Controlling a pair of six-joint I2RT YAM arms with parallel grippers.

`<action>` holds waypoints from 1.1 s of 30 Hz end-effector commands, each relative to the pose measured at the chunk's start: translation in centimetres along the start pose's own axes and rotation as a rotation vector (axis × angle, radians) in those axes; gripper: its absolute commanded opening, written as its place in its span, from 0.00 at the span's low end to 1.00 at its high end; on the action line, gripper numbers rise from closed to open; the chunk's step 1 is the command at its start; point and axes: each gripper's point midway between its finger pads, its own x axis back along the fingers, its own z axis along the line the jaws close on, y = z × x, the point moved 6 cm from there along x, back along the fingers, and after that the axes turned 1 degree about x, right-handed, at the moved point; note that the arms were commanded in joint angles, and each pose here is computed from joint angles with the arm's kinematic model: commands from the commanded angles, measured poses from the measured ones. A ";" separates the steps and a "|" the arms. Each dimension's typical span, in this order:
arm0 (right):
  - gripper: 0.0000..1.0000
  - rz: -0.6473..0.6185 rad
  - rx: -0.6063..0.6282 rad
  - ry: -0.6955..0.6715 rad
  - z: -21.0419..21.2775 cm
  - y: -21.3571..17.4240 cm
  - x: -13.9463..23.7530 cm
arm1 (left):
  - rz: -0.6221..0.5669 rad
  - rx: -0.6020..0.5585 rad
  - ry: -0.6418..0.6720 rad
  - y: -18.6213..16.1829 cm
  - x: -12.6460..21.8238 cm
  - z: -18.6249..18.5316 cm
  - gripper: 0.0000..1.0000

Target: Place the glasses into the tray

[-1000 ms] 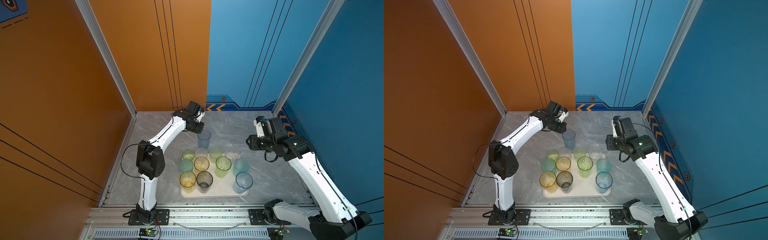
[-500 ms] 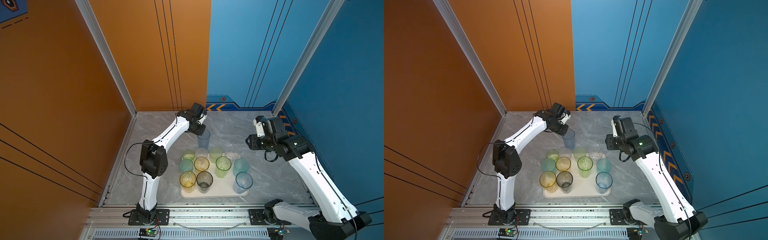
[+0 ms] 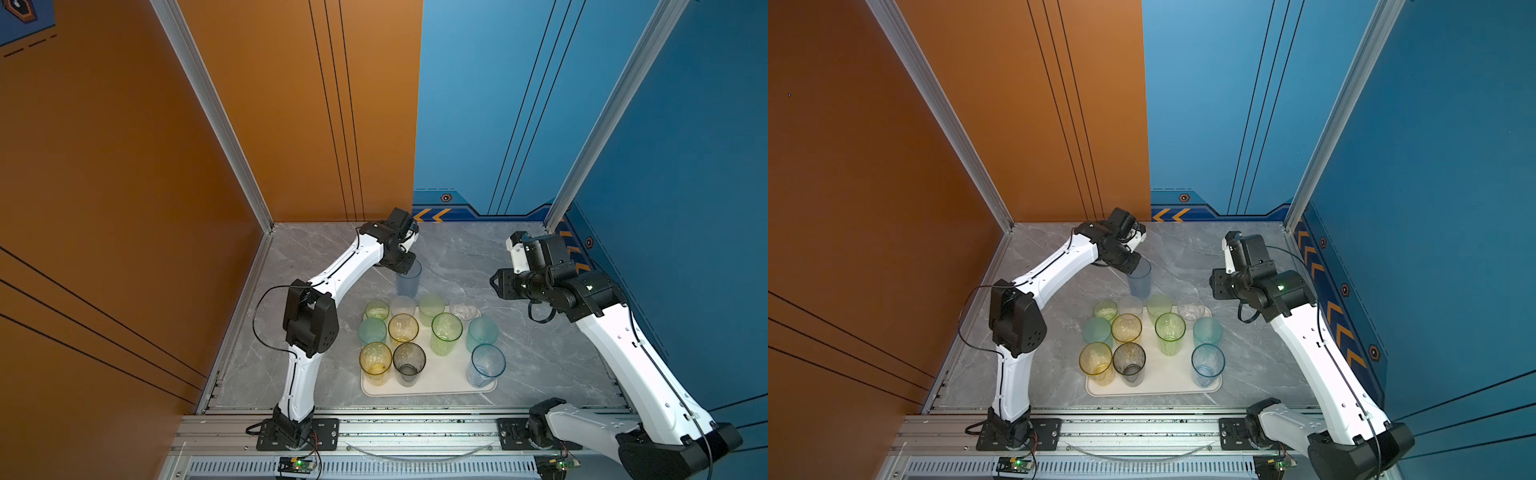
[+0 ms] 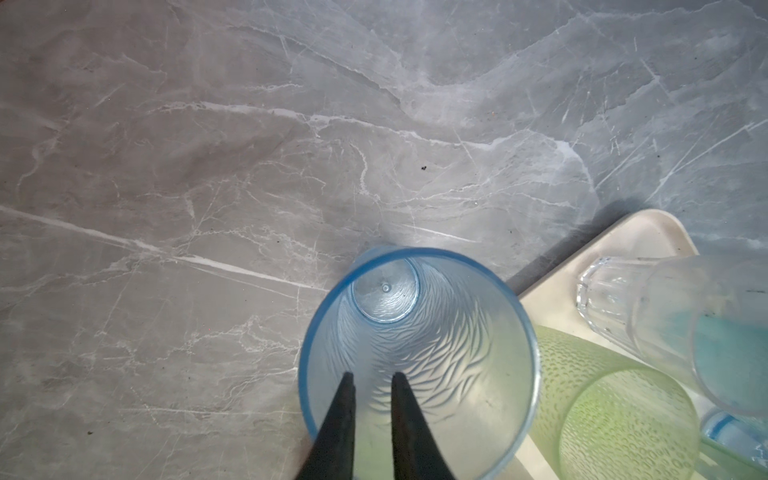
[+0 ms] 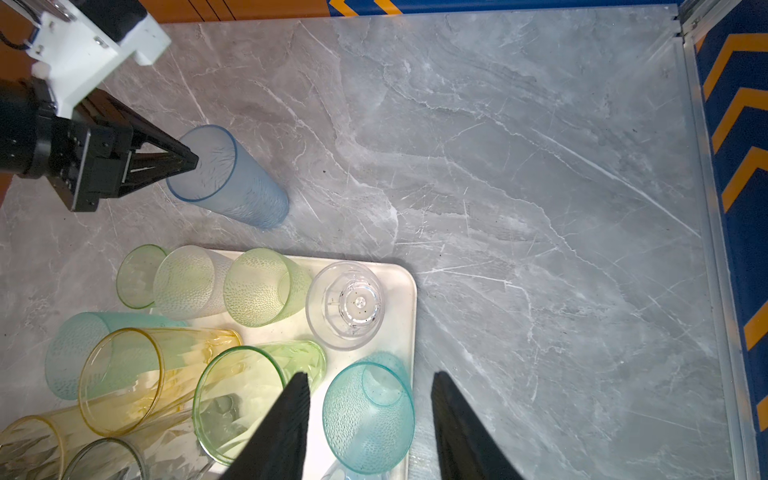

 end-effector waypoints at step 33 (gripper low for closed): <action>0.48 0.006 0.011 0.021 0.0 -0.4 -0.3 | -0.028 0.047 0.060 0.6 2.6 3.0 0.32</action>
